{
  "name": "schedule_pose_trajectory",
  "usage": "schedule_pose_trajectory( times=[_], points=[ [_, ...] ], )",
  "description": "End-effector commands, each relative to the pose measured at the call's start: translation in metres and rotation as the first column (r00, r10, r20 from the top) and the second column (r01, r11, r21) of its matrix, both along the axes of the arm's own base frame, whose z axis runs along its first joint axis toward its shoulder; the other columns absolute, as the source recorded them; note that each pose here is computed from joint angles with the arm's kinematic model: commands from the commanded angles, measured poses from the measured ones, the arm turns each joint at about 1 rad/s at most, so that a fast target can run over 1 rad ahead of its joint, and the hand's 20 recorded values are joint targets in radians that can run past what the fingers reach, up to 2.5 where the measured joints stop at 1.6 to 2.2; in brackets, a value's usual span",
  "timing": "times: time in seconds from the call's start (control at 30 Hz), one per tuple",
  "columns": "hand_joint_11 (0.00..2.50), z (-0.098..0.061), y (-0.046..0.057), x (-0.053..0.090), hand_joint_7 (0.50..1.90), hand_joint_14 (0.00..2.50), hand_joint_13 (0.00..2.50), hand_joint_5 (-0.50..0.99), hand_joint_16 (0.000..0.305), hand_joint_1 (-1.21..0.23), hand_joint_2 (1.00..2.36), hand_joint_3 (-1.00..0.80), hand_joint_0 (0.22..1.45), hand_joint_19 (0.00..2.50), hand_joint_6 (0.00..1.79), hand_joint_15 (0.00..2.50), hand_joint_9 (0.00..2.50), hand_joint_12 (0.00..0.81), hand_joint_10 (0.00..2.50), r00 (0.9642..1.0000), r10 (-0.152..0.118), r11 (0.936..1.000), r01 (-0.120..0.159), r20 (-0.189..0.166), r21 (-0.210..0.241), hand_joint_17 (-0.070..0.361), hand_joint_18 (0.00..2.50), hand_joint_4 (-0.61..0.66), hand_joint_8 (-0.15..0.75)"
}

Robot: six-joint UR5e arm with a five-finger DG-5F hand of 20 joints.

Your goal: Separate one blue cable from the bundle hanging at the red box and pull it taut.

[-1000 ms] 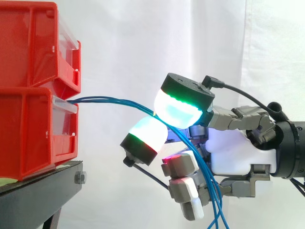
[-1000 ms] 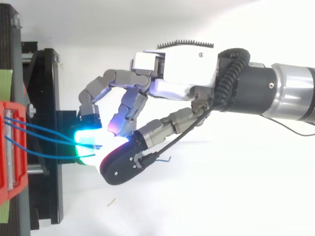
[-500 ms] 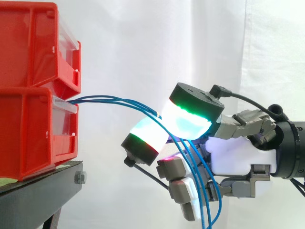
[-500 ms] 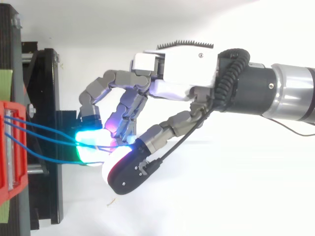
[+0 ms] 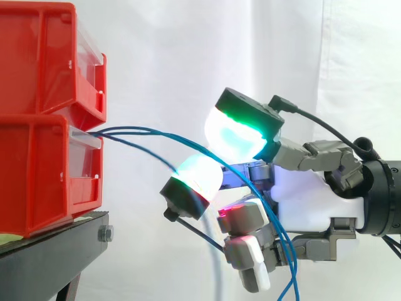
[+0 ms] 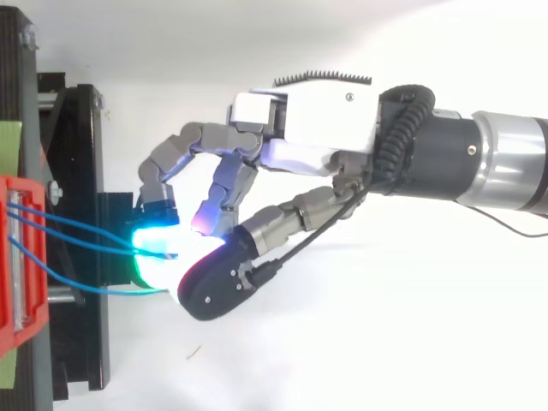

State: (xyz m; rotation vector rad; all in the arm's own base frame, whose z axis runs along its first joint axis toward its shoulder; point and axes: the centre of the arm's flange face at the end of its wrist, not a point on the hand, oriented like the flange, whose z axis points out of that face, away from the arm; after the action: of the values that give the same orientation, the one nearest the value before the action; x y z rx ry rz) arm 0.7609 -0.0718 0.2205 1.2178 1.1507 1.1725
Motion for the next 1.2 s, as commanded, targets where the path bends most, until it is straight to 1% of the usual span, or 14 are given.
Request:
schedule_pose_trajectory(
  times=[0.0, 0.17, 0.3, 0.33, 0.4, 0.47, 0.53, 0.6, 0.7, 0.77, 0.8, 0.97, 1.07, 1.17],
  points=[
    [1.02, -0.0004, 0.0000, -0.0001, 1.05, 0.02, 1.22, -0.11, 0.042, -0.62, 1.00, -0.50, 0.54, 0.73, 0.86, 0.75, 1.25, 0.373, 0.02, 1.0000, 0.000, 1.0000, 0.000, -0.001, -0.002, 0.094, 1.06, -0.01, 0.337],
    [1.01, -0.0004, 0.0000, -0.0001, 1.09, 0.02, 1.23, -0.10, 0.039, -0.56, 1.00, -0.50, 0.59, 0.76, 0.83, 0.76, 1.30, 0.354, 0.02, 1.0000, 0.000, 1.0000, 0.000, -0.001, -0.002, 0.088, 1.04, -0.07, 0.301],
    [1.01, 0.0008, 0.0000, -0.0002, 1.14, 0.02, 1.23, -0.10, 0.040, -0.65, 1.00, -0.49, 0.61, 0.76, 0.83, 0.76, 1.29, 0.359, 0.02, 1.0000, 0.000, 1.0000, 0.000, 0.000, -0.002, 0.089, 1.04, -0.04, 0.321],
    [1.02, 0.0008, 0.0000, -0.0002, 1.22, 0.03, 1.22, -0.10, 0.040, -0.69, 1.01, -0.43, 0.61, 0.76, 0.83, 0.76, 1.27, 0.362, 0.02, 1.0000, 0.000, 1.0000, 0.000, 0.000, -0.004, 0.090, 1.04, -0.02, 0.334],
    [1.03, -0.0004, 0.0000, -0.0001, 1.09, 0.02, 1.22, -0.12, 0.046, -0.80, 1.01, -0.32, 0.62, 0.72, 0.89, 0.75, 1.23, 0.390, 0.02, 1.0000, 0.000, 1.0000, 0.000, -0.001, -0.004, 0.102, 1.08, 0.04, 0.366],
    [1.03, 0.0009, 0.0000, -0.0001, 1.10, 0.02, 1.21, -0.13, 0.045, -0.85, 1.01, -0.28, 0.64, 0.72, 0.90, 0.74, 1.21, 0.390, 0.02, 1.0000, 0.000, 1.0000, 0.000, 0.002, -0.004, 0.102, 1.07, 0.02, 0.363],
    [1.04, -0.0002, 0.0012, 0.0001, 1.08, 0.02, 1.18, -0.14, 0.042, -0.87, 1.01, -0.32, 0.67, 0.74, 0.91, 0.75, 1.18, 0.377, 0.02, 1.0000, 0.001, 1.0000, -0.001, 0.000, -0.004, 0.095, 1.05, -0.02, 0.348],
    [1.05, -0.0002, 0.0000, 0.0000, 1.03, 0.03, 1.16, -0.15, 0.042, -0.87, 1.00, -0.50, 0.73, 0.71, 0.92, 0.74, 1.15, 0.369, 0.02, 1.0000, 0.000, 1.0000, 0.000, 0.000, -0.004, 0.095, 1.04, -0.07, 0.334],
    [1.04, -0.0001, 0.0012, 0.0003, 0.98, 0.03, 1.15, -0.16, 0.042, -0.87, 1.00, -0.50, 0.69, 0.71, 0.91, 0.74, 1.13, 0.364, 0.02, 1.0000, 0.001, 1.0000, -0.001, 0.002, -0.004, 0.095, 1.03, -0.01, 0.331],
    [1.05, -0.0004, 0.0012, 0.0000, 1.01, 0.03, 1.15, -0.15, 0.042, -0.89, 1.00, -0.50, 0.63, 0.71, 0.90, 0.74, 1.14, 0.364, 0.02, 1.0000, 0.001, 1.0000, -0.001, -0.001, -0.004, 0.094, 1.03, 0.03, 0.332],
    [1.05, -0.0004, 0.0012, 0.0000, 1.05, 0.03, 1.15, -0.13, 0.042, -0.88, 1.00, -0.50, 0.60, 0.71, 0.89, 0.74, 1.16, 0.361, 0.02, 1.0000, 0.001, 1.0000, -0.001, -0.001, -0.004, 0.094, 1.03, 0.05, 0.335],
    [1.03, -0.0004, 0.0012, 0.0000, 1.02, 0.02, 1.18, -0.12, 0.045, -0.84, 1.00, -0.50, 0.50, 0.71, 0.89, 0.74, 1.21, 0.382, 0.01, 1.0000, 0.001, 1.0000, -0.001, -0.002, -0.007, 0.101, 1.06, 0.07, 0.354],
    [1.02, -0.0004, 0.0023, 0.0001, 1.00, 0.02, 1.21, -0.12, 0.047, -0.73, 1.00, -0.50, 0.47, 0.70, 0.88, 0.74, 1.24, 0.398, 0.01, 1.0000, 0.003, 1.0000, -0.003, -0.002, -0.009, 0.106, 1.10, 0.08, 0.375],
    [1.01, -0.0002, 0.0024, 0.0002, 1.03, 0.02, 1.24, -0.11, 0.045, -0.61, 1.00, -0.50, 0.50, 0.72, 0.87, 0.74, 1.27, 0.391, 0.01, 1.0000, 0.003, 1.0000, -0.003, 0.000, -0.008, 0.102, 1.10, 0.06, 0.366]
  ],
)
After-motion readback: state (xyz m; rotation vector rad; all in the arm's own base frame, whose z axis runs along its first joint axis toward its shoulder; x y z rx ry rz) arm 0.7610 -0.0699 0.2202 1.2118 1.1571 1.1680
